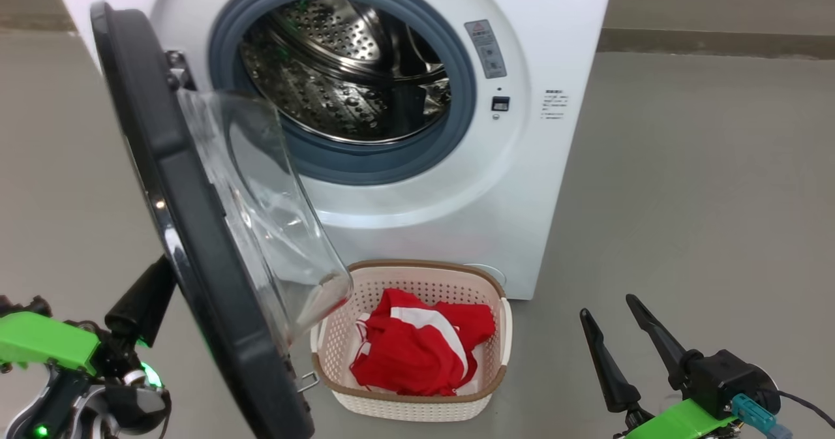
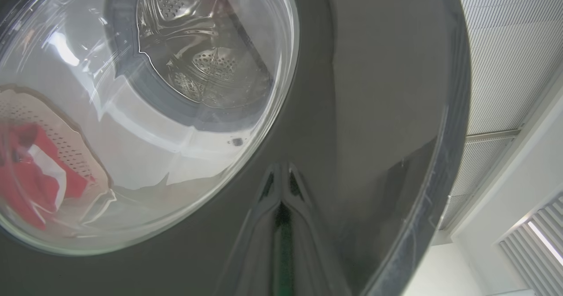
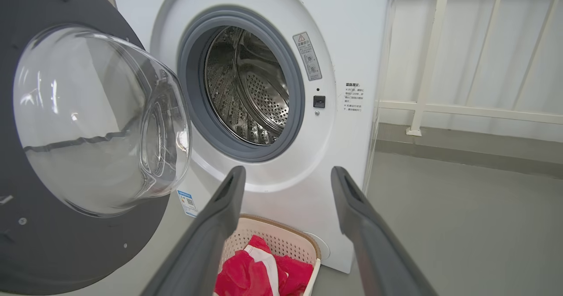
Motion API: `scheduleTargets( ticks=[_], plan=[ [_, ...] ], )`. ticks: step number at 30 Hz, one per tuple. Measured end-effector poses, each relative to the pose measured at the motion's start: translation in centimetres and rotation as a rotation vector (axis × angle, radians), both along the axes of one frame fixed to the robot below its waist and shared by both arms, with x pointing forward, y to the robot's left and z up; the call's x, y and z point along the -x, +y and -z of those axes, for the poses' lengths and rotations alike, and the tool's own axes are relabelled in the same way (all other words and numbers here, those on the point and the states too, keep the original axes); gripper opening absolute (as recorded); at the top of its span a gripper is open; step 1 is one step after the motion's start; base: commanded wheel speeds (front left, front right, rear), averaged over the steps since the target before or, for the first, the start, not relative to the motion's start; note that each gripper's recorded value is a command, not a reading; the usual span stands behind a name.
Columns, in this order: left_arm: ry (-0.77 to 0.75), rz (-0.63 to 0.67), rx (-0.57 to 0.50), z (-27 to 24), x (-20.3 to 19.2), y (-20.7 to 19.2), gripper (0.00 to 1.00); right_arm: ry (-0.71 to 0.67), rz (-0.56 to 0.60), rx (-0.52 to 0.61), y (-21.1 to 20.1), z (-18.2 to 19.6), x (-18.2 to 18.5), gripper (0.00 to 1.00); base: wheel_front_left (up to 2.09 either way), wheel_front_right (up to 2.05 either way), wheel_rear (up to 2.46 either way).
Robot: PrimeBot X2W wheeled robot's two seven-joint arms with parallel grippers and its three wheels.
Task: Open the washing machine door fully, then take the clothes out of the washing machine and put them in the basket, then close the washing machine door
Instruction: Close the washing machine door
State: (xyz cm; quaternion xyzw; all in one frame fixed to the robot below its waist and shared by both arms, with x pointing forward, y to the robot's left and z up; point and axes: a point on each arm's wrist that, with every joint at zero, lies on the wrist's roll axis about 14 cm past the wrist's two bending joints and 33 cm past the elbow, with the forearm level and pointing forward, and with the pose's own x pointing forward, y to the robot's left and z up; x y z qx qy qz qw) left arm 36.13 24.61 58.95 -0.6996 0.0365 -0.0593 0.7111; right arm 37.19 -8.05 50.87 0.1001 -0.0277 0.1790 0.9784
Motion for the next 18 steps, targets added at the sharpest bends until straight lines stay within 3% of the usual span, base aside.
scheduleTargets(
  ticks=[18],
  plan=[
    [-0.001,0.131,0.030,0.8,-2.9,-5.2,0.00,0.005,0.087,0.012,-3.3,0.3,1.0,1.00,0.00,0.00,0.00]
  ],
)
